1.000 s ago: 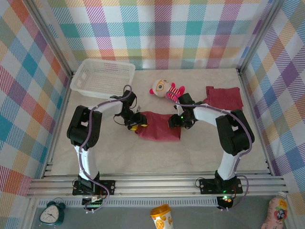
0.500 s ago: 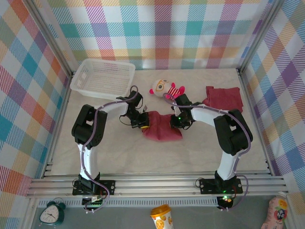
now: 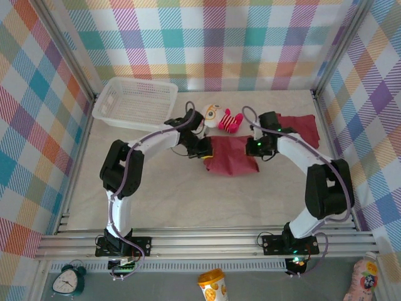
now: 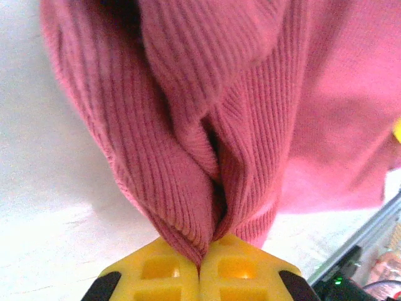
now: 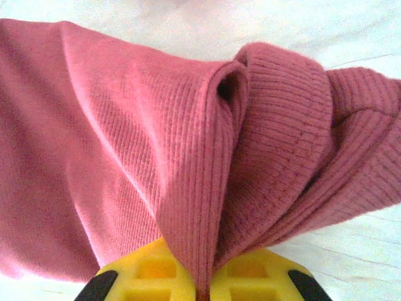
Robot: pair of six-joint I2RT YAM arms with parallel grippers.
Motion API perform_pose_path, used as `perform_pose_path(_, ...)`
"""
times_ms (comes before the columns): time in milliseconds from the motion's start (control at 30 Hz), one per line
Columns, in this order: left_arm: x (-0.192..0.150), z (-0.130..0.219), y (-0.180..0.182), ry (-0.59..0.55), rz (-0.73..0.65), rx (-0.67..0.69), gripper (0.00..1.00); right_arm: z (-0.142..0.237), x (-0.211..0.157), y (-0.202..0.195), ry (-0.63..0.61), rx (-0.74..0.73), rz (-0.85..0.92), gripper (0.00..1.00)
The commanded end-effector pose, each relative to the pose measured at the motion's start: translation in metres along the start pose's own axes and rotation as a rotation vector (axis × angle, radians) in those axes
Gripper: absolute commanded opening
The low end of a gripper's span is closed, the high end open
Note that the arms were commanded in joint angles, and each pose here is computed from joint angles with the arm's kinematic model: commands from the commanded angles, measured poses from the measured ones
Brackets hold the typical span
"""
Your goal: Fold and stack the tank tops
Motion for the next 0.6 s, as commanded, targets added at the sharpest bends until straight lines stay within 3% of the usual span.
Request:
perform_pose_path(0,0.019,0.004,-0.051,-0.075,-0.047,-0.054,0.00,0.031,0.014,-0.028,-0.054,-0.085,0.036,0.04)
perform_pose_path(333,0.073,-0.049,-0.146,-0.179,-0.167,-0.190,0.00,0.095,0.085,-0.120,-0.270,-0.326,-0.026,0.04)
perform_pose_path(567,0.106,-0.090,-0.183,-0.286,-0.199,-0.370,0.00,0.113,0.110,-0.178,-0.338,-0.447,-0.086,0.04)
Point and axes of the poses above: each hand's point on the last joint's axis, 136 mm out from that joint toward the fingers, its own z axis back along the fingers, its own y axis along the line the jaws close on, x = y × z, the point moved 3 cm from there along z, back along the fingers
